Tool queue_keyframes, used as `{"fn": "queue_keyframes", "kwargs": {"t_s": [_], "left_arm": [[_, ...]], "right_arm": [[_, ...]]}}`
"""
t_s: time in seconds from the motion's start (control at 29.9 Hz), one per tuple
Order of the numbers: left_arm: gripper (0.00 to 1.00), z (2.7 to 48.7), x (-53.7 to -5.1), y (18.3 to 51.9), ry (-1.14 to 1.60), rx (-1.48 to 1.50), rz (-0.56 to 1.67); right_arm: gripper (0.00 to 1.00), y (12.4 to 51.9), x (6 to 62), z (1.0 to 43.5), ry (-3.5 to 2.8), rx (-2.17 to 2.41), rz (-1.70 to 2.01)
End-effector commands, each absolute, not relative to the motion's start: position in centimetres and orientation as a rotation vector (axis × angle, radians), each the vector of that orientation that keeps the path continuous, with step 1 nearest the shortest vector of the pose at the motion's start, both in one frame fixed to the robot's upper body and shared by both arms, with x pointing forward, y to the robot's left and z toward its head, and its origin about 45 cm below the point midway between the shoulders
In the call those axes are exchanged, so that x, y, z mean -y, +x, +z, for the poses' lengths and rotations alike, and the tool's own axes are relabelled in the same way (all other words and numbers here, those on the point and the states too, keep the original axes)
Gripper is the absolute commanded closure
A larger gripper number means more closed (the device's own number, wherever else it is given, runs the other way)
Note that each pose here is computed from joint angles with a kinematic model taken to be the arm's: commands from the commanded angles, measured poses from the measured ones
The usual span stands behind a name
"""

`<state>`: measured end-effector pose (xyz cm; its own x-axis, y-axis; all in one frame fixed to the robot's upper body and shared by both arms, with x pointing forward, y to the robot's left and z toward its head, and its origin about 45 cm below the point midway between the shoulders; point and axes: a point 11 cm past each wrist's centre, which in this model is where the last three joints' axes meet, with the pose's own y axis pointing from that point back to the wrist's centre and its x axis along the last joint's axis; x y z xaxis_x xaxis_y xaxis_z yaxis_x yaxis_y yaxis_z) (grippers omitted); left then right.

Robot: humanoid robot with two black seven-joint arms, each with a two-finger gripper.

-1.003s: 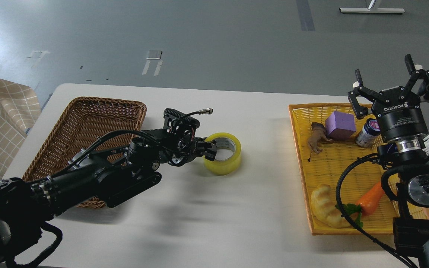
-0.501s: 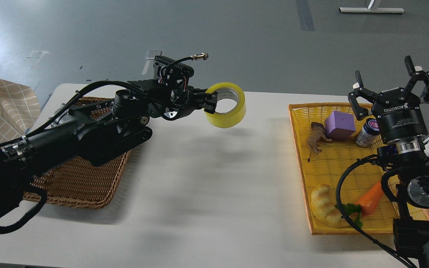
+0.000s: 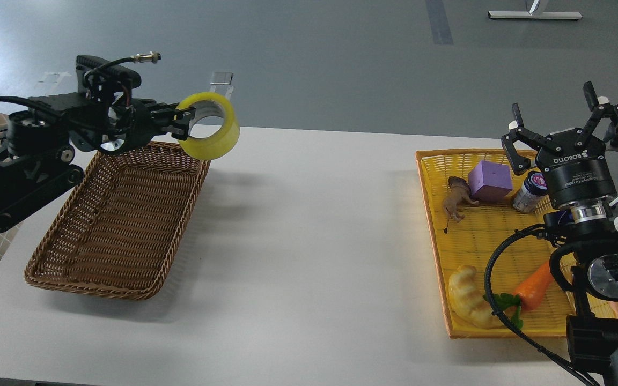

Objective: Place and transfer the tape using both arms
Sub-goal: 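Carry the tape roll over the wicker basket and lower it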

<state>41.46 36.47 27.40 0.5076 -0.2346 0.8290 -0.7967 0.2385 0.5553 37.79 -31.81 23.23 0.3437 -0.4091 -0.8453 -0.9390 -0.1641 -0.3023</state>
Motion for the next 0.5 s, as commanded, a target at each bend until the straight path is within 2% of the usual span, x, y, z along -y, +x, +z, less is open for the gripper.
{"fn": "queue_keyframes", "kwargs": {"t_s": [0.0,0.17,0.47], "left_arm": [[1.00,26.3,-39.3,39.2,1.359,0.970,0.466],[1.00,23.7,-41.6,36.9,1.403,0.905,0.450],[1.00,21.3,-42.8,35.0,1.419,0.860,0.443]], "right_arm": [[0.00,37.8,31.7,23.3,-1.743,-1.202,0.768],[0.00,37.8,31.7,23.3,-1.743,-1.202,0.768],[0.00,37.8,31.8,23.2,-1.743,-1.206,0.770]]}}
